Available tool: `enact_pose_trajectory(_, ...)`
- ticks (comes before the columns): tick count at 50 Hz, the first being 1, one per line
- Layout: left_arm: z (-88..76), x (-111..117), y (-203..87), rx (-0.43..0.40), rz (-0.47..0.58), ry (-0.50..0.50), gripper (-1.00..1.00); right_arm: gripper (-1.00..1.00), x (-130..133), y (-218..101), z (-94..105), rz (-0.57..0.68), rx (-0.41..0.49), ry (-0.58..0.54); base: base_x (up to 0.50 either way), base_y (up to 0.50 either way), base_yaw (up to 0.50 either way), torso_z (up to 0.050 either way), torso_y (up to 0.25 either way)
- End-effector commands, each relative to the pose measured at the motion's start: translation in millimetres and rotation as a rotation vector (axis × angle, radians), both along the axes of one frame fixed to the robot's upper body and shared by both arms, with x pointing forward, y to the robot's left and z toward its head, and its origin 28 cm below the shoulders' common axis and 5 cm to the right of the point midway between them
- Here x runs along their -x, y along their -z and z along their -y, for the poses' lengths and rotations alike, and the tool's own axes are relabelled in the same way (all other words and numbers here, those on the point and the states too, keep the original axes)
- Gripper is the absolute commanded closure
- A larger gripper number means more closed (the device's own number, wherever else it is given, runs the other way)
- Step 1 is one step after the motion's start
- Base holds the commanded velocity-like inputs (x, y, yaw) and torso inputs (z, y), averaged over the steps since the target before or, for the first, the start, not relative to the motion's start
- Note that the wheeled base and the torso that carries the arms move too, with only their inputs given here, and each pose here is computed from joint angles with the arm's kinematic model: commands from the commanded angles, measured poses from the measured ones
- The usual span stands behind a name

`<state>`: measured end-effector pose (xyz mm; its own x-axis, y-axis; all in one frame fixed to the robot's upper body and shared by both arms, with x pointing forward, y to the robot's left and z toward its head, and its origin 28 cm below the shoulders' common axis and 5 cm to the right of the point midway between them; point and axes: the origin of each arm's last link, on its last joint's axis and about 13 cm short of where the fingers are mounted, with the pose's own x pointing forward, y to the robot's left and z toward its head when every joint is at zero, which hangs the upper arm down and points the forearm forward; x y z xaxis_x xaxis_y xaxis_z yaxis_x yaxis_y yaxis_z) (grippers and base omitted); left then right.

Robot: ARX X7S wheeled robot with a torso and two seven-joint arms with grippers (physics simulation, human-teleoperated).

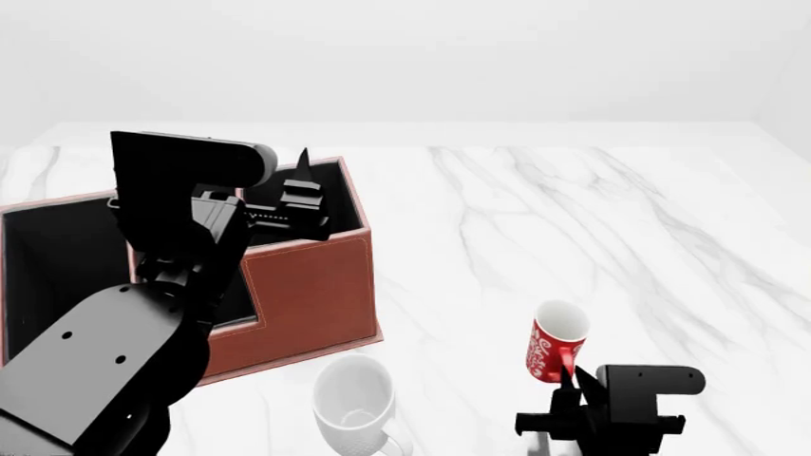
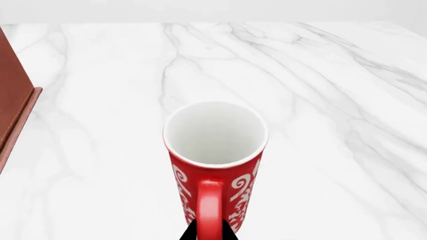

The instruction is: Pick up the red mug and place it to the right of the caddy.

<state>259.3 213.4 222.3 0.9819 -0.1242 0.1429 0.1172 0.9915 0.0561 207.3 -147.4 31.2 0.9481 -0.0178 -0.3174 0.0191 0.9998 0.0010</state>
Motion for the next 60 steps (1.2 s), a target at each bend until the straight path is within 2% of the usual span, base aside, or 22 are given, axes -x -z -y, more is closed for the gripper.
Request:
enact_pose_trajectory(1, 2.0, -0.9, -0.5, -0.006, 0.0, 0.008, -1.0, 1.0, -1.1, -0.5, 1.3, 0.004, 0.006, 0.004, 0.0, 0.0, 0.0, 0.0, 0.0)
enact_pose_trajectory(11, 1.9, -0.5, -0.9, -0.006, 0.0, 0.008, -1.0, 1.0, -3.2, -10.5, 3.1, 0.037, 0.037, 0.013, 0.0, 0.0, 0.0, 0.0, 0.0)
enact_pose_trajectory(16, 2.2, -0.7, -2.2, -0.005, 0.003, 0.008, -1.0, 1.0, -8.0, -36.1, 4.7, 0.123, 0.105, -0.034, 0.0, 0.0, 0.0, 0.0, 0.0)
enact_pose_trajectory(17, 2.4, -0.7, -2.4, -0.007, 0.004, 0.008, -1.0, 1.0, -10.5, -42.8, 5.1, 0.135, 0.096, -0.05, 0.0, 0.0, 0.0, 0.0, 0.009)
enact_pose_trajectory(19, 2.1, -1.1, -2.7, -0.006, 0.005, 0.007, -1.0, 1.0, -16.1, -53.1, 6.0, 0.186, 0.149, -0.069, 0.0, 0.0, 0.0, 0.0, 0.0)
enact_pose_trajectory(21, 1.7, -1.1, -3.0, -0.005, 0.006, 0.006, -1.0, 1.0, -20.5, -61.6, 6.5, 0.225, 0.14, -0.073, 0.0, 0.0, 0.0, 0.0, 0.0)
enact_pose_trajectory(25, 0.7, -1.5, -3.0, 0.002, 0.008, 0.003, -1.0, 1.0, -34.3, -76.6, 6.3, 0.238, 0.127, -0.13, 0.0, 0.0, 0.0, 0.0, 0.0)
enact_pose_trajectory(32, 0.9, -2.8, -2.8, 0.002, 0.006, 0.005, -1.0, 1.0, -65.2, -91.9, -6.2, 0.236, 0.105, -0.309, 0.0, 0.0, 0.0, 0.0, 0.001)
enact_pose_trajectory(37, -0.2, -3.6, -1.8, 0.009, 0.001, 0.003, -1.0, 1.0, -87.5, -89.7, -12.5, 0.227, 0.055, -0.402, 0.0, 0.0, 0.0, 0.0, 0.0)
enact_pose_trajectory(38, -0.1, -3.6, -1.7, 0.01, 0.0, 0.004, -1.0, 1.0, -96.5, -87.8, -15.1, 0.226, 0.003, -0.458, 0.0, 0.0, 0.0, 0.0, 0.0)
enact_pose_trajectory(39, 0.1, -3.5, -1.8, 0.01, 0.0, 0.004, -1.0, 1.0, -100.5, -85.0, -16.3, 0.227, 0.004, -0.473, 0.0, 0.0, 0.0, 0.0, 0.0)
enact_pose_trajectory(42, 0.6, -3.3, -2.5, 0.008, 0.002, 0.006, -1.0, 1.0, -122.8, -72.9, -22.3, 0.224, -0.009, -0.476, 0.0, 0.0, 0.0, 0.0, 0.0)
enact_pose_trajectory(49, -0.4, -4.5, -3.3, 0.008, 0.003, 0.004, -1.0, 1.0, -150.4, -52.8, -33.7, 0.161, -0.021, -0.491, 0.0, 0.0, 0.0, 0.0, 0.0)
enact_pose_trajectory(60, 0.1, -5.2, -4.0, 0.009, 0.004, 0.004, -1.0, 1.0, -169.8, -36.4, -54.9, 0.131, -0.088, -0.575, 0.0, 0.0, 0.0, 0.0, 0.001)
